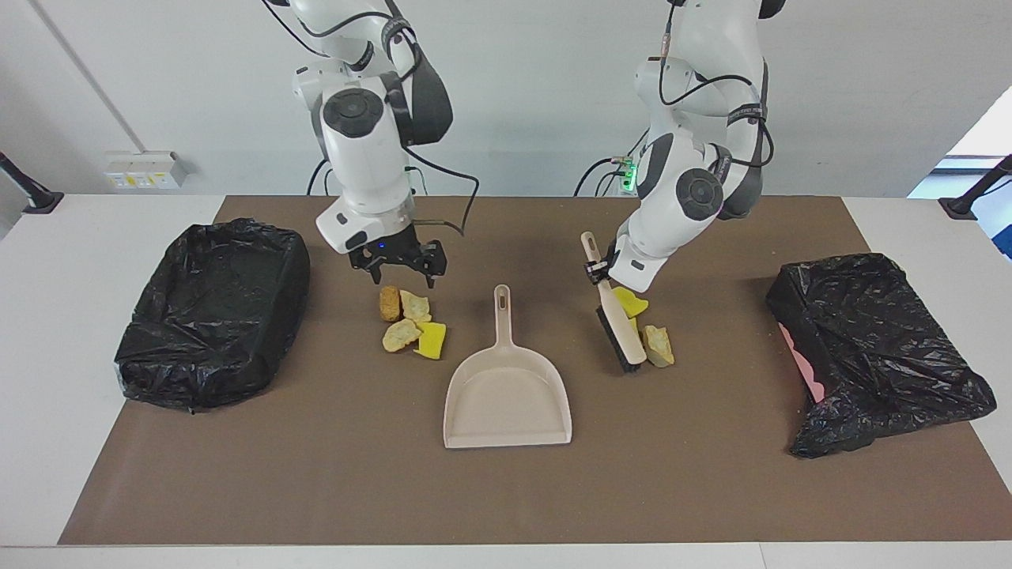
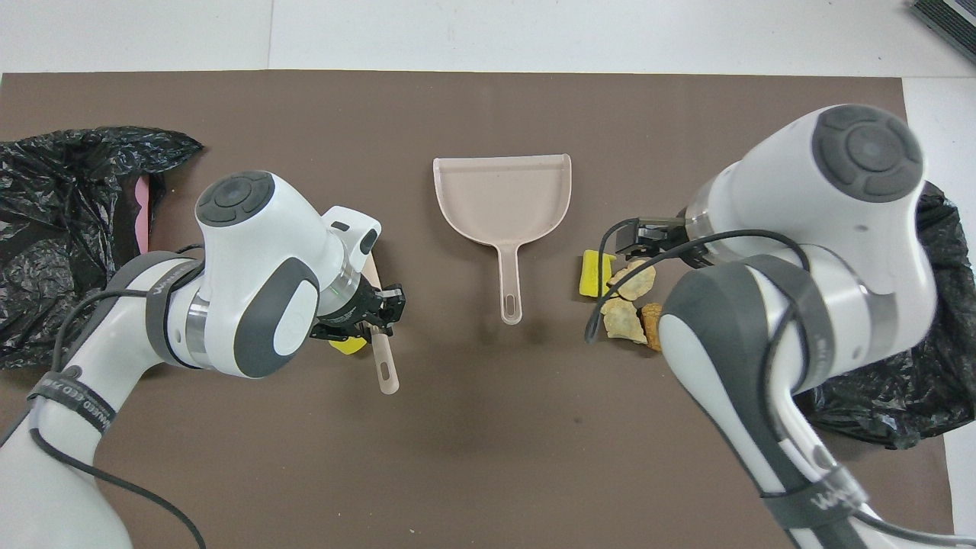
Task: Sweep and dump trash in bin
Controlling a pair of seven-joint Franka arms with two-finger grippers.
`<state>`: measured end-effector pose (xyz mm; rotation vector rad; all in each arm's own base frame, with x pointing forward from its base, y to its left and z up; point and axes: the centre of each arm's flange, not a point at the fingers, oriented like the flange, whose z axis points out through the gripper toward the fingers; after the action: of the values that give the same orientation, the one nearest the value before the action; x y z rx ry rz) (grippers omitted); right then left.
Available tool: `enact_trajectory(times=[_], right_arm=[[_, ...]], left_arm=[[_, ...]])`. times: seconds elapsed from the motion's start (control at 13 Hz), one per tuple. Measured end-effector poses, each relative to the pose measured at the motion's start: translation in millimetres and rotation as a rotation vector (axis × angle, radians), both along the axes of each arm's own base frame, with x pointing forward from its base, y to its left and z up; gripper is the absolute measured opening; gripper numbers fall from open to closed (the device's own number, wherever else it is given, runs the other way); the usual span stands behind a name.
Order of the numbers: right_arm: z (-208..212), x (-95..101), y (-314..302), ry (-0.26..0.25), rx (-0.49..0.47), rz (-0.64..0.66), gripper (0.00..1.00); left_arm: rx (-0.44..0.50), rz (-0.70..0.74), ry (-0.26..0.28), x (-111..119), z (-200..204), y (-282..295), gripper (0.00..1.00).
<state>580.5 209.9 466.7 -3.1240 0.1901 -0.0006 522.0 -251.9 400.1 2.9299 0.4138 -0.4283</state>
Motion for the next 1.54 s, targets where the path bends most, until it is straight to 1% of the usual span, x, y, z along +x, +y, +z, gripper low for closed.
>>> enact_trajectory(times=[0.15,0.23,0.46,0.62,0.77,0.92,1.08,1.23,1.31,1.38,1.46,1.54], right_arm=[[-28,-0.6,38,-0.010,0.002,-0.004,1.00],[-42,-1.5,56,-0.016,0.003,-0.010,1.00],[-85,-0.7,88,-0.028,0.006,0.001,1.00],[-105,-1.8,100,-0.025,0.002,0.018,1.00],[-109,-9.7,115,-0.019,-0.001,0.043,1.00],[-109,-17.6,129,-0.020,-0.001,0.068,1.00],[-109,-21.0,134,-0.019,-0.001,0.077,1.00],[-110,-21.3,134,-0.018,-0.004,0.080,1.00],[-110,-20.6,132,-0.018,-0.005,0.080,0.93],[-110,-20.0,131,-0.018,-0.005,0.079,0.77],[-110,-19.6,131,-0.018,-0.005,0.077,0.70],[-110,-19.3,130,-0.018,-0.006,0.077,0.69]], left_arm=[[0.020,-0.008,-0.039,2,17,10,0.26],[0.037,-0.019,-0.050,1,23,14,0.26],[0.088,-0.033,-0.059,-1,41,35,0.26],[0.132,-0.069,-0.051,-2,47,54,0.26],[0.143,-0.101,-0.041,-2,44,74,0.26],[0.133,-0.135,-0.028,0,36,102,0.26],[0.130,-0.166,-0.023,2,29,132,0.26],[0.125,-0.173,-0.032,-2,22,145,0.26],[0.124,-0.175,-0.041,-5,15,145,0.26],[0.124,-0.179,-0.045,-8,10,144,0.26],[0.124,-0.184,-0.046,-10,8,144,0.26],[0.124,-0.187,-0.044,-11,6,144,0.26]])
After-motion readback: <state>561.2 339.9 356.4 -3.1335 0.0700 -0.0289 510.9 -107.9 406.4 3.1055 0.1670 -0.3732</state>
